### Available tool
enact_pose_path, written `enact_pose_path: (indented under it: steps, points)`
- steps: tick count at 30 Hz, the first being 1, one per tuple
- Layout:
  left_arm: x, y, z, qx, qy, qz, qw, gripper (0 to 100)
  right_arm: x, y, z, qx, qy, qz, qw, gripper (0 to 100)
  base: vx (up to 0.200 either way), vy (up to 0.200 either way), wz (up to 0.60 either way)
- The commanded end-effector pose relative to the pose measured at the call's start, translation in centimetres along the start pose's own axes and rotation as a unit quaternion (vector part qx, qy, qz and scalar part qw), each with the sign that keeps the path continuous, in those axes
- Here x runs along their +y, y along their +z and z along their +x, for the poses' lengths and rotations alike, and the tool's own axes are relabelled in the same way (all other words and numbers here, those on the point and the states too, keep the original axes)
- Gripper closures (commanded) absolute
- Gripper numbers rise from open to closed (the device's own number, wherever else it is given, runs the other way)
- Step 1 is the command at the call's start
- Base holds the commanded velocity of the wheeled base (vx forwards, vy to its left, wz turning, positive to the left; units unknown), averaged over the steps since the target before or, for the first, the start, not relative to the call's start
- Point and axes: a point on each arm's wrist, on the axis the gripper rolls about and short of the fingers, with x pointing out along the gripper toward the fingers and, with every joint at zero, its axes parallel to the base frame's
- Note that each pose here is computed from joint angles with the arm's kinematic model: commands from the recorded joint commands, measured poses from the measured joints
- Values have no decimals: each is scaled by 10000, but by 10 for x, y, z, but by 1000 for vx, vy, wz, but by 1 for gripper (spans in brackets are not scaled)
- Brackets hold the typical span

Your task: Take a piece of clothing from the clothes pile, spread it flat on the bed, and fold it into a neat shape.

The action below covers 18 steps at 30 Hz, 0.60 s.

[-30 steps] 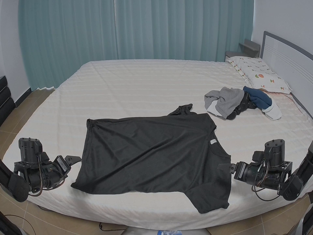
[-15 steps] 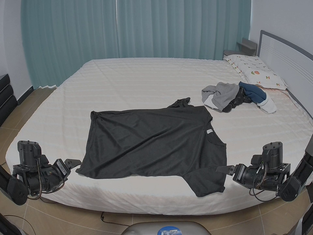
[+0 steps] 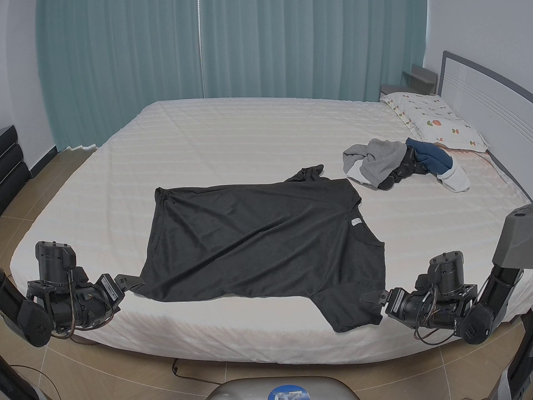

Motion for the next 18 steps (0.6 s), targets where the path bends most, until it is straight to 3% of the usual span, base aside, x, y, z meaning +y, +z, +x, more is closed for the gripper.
enact_pose_path:
  steps: [1,11,12,18]
  points:
    - [4,0,6,90,105,-48,9999,0,-8,-5,10,129,-153,108,9997,0,0,0,0]
    - [4,1,6,60,119,-66,9999,0,-5,-5,26,162,-94,421,9989,0,0,0,0]
    - [5,1,7,62,125,-78,9999,0,-5,-5,26,157,-89,459,9988,100,0,0,0]
    - [9,1,14,107,223,-104,9996,0,-3,-5,23,133,-81,522,9985,100,0,0,0]
